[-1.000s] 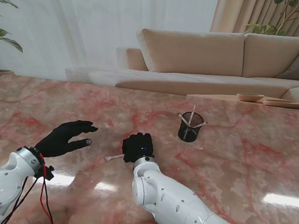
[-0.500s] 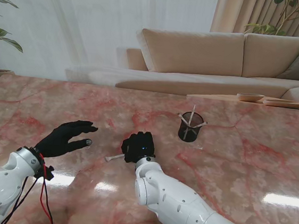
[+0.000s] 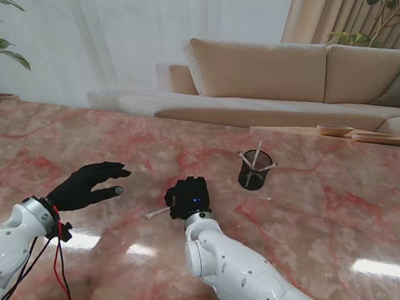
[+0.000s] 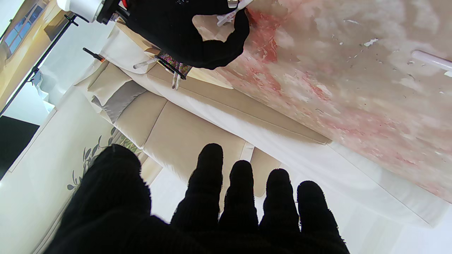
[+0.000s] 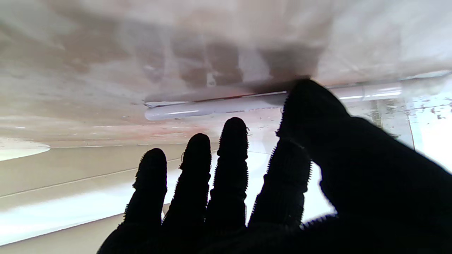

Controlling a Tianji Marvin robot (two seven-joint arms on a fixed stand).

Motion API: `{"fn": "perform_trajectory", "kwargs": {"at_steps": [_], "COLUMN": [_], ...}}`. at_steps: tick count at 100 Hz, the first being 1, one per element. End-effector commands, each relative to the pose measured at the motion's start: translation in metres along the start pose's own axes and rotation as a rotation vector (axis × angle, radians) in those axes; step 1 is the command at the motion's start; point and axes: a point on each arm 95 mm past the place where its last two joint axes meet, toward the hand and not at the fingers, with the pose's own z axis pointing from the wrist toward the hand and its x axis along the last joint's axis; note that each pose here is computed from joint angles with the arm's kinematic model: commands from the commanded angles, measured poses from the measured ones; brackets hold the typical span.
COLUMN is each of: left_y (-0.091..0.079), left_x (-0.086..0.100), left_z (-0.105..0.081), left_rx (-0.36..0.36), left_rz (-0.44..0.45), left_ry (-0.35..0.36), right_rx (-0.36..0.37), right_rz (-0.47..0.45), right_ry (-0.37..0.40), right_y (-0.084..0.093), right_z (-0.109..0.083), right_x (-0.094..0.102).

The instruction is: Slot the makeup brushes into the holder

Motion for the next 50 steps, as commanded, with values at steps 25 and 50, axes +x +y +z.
{"fn": "perform_trajectory", "kwargs": {"at_steps": [25, 50], "left_y": [0.004, 0.003], "left_x": [0.000, 0.000], "left_z": [0.000, -0.001], "left_rx": [-0.003, -0.001], "left_rz": [-0.007, -0.007], "left_ry": [-0.001, -0.003], "right_rx": [-0.002, -0.031], "right_rz": [0.037, 0.146], "right_ry": [-0.051, -0.085], "right_y": [-0.005, 0.010], "right_z": [-0.014, -0.017], "right_x": [-0.018, -0.020]}}
